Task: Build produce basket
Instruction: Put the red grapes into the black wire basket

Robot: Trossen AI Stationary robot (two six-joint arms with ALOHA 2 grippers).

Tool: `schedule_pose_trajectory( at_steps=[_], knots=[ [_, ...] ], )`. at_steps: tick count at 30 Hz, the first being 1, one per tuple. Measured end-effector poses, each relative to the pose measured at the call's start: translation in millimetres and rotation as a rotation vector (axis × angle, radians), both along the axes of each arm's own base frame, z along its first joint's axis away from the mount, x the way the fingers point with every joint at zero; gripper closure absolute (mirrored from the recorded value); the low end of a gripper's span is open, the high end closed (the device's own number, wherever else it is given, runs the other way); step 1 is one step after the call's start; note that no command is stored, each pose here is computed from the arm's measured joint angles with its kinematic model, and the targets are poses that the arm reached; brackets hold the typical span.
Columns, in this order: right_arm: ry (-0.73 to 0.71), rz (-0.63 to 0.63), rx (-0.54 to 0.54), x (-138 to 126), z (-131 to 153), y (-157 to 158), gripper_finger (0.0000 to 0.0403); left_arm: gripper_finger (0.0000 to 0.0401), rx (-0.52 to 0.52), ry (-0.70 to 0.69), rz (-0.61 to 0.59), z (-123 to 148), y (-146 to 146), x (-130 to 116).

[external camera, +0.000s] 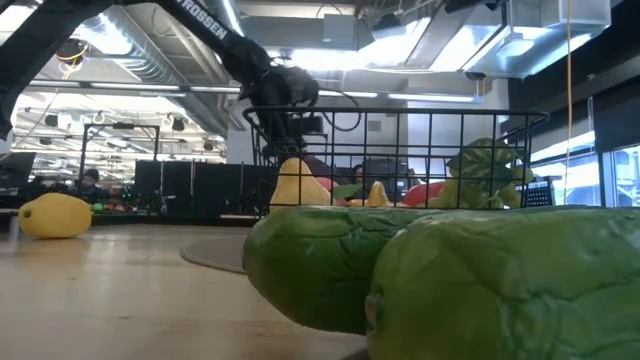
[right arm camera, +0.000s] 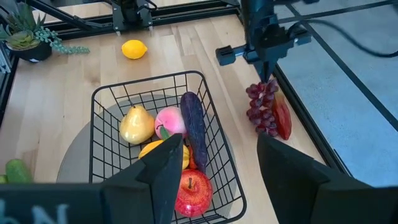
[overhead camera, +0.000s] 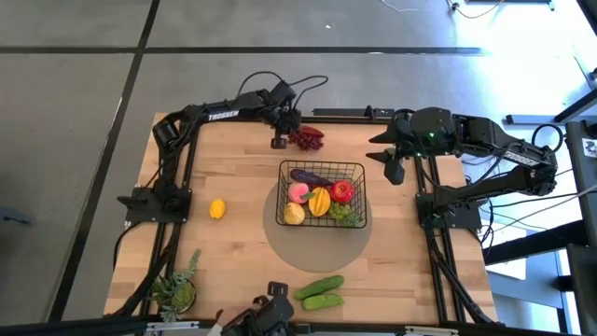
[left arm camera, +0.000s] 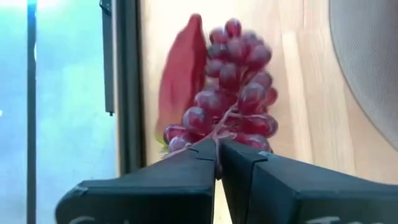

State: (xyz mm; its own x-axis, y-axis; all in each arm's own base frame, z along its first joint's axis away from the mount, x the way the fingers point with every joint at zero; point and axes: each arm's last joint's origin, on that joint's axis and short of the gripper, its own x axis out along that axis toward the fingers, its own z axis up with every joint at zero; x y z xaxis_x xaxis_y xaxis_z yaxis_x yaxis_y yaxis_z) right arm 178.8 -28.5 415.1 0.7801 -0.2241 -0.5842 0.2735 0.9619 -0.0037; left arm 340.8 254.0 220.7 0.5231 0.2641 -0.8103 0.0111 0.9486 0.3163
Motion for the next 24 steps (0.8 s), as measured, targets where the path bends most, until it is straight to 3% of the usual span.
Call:
schedule_pose_trajectory(
  at_steps=[16, 24],
  knots=[
    [0.002, 0.004, -0.005, 0, 0, 0, 0.0204, 0.0401, 0.063, -0.080, -0.009, 105, 1, 8],
    [0.003, 0.004, -0.005, 0, 0, 0, 0.0204, 0.0401, 0.087, -0.107, -0.063, 159, -30, 12]
  ],
)
